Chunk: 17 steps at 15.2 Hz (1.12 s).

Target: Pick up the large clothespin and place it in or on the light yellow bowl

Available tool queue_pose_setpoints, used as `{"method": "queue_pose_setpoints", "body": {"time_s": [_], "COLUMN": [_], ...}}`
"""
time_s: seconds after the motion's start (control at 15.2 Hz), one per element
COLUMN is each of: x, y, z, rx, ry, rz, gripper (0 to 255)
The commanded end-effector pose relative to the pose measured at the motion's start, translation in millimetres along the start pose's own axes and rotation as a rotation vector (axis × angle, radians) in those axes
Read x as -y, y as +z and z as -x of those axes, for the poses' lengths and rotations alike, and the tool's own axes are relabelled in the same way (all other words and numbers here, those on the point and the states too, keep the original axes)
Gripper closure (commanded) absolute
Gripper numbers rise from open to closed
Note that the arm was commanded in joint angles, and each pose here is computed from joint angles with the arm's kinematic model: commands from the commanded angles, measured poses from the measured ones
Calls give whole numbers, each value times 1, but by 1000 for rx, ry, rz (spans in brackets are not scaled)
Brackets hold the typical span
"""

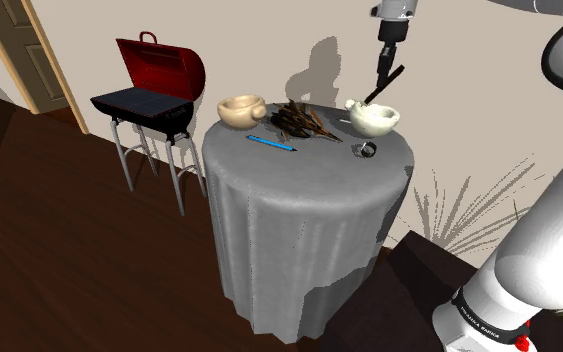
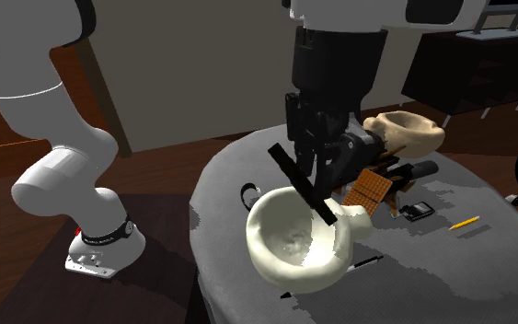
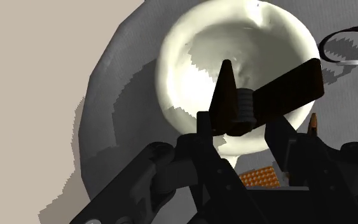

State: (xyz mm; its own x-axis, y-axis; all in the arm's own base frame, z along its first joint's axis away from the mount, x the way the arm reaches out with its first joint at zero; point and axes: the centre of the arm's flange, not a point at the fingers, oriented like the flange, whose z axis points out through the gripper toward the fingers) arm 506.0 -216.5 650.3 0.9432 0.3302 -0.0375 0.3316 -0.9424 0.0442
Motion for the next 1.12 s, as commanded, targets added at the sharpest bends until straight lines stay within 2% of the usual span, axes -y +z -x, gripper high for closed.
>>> {"method": "queue_pose_setpoints", "body": {"time_s": [0.0, 0.66, 1.06], "x": [0, 2, 2], "y": [10, 63, 63], "z": [-1, -3, -3], "rx": [-1, -1, -1], "ry": [-1, -1, -1], "rz": [0, 0, 0], "gripper": [255, 255, 255]}}
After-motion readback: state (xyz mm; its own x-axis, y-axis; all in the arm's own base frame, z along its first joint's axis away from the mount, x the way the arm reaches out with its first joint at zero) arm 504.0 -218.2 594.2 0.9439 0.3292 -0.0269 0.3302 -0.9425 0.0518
